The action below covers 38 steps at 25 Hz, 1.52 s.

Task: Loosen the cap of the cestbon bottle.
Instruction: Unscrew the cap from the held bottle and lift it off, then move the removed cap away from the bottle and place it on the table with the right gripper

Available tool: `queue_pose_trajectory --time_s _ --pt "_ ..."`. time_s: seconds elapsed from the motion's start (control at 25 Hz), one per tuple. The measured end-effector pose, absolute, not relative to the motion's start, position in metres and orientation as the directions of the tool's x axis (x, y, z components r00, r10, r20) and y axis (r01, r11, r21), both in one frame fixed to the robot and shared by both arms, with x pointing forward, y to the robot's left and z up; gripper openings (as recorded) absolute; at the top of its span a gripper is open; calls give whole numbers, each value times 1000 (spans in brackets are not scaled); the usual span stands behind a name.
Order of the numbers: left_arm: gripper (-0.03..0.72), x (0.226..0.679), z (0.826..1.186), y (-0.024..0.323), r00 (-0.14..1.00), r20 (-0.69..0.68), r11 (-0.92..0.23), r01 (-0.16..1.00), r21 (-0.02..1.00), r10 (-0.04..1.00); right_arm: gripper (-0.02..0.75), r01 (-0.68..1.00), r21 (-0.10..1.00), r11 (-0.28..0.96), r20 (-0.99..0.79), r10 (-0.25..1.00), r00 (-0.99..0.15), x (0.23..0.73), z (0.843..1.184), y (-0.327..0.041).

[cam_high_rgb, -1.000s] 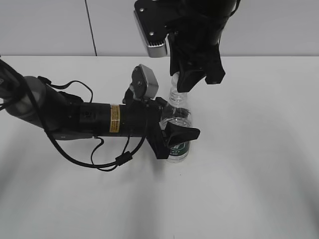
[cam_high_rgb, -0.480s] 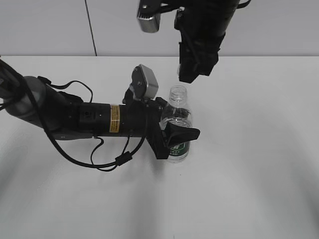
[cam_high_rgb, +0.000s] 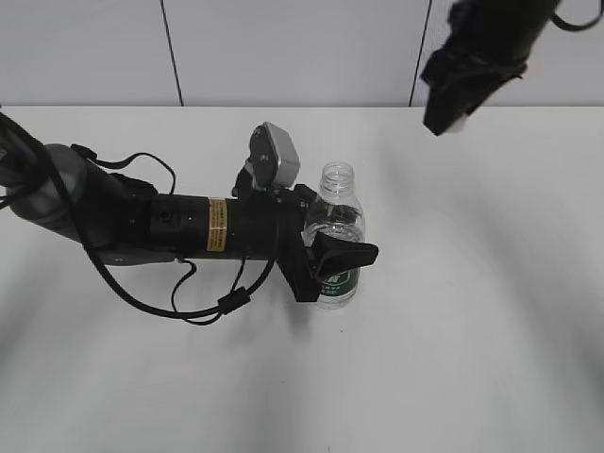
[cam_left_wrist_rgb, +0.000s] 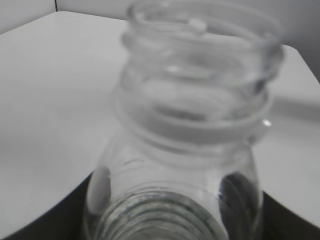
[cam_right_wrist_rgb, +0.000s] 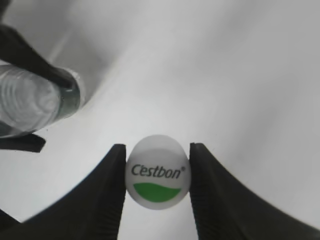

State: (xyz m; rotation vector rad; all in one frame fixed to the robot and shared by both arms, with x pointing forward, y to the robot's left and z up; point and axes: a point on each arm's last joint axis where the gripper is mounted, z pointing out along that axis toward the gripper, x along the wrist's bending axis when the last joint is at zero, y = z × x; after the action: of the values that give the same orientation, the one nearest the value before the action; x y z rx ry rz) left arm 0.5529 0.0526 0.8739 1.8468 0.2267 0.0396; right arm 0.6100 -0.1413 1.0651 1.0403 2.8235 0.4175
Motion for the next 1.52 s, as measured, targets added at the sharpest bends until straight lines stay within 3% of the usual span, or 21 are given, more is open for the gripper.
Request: queue_pose_trajectory --time_s 0.2,0.4,1.04,1.52 --pt "402 553 874 53 980 -90 -267 135 954 176 300 872 275 405 131 883 -451 627 1022 -216" --pt "402 553 874 53 980 -89 -267 135 954 175 300 946 238 218 117 961 -251 623 982 -259" --pt "402 553 874 53 980 -90 -267 136 954 176 300 971 137 197 77 975 -209 621 920 -267" --pt "402 553 874 53 980 -90 -267 136 954 176 300 976 97 194 84 976 -203 622 899 -267"
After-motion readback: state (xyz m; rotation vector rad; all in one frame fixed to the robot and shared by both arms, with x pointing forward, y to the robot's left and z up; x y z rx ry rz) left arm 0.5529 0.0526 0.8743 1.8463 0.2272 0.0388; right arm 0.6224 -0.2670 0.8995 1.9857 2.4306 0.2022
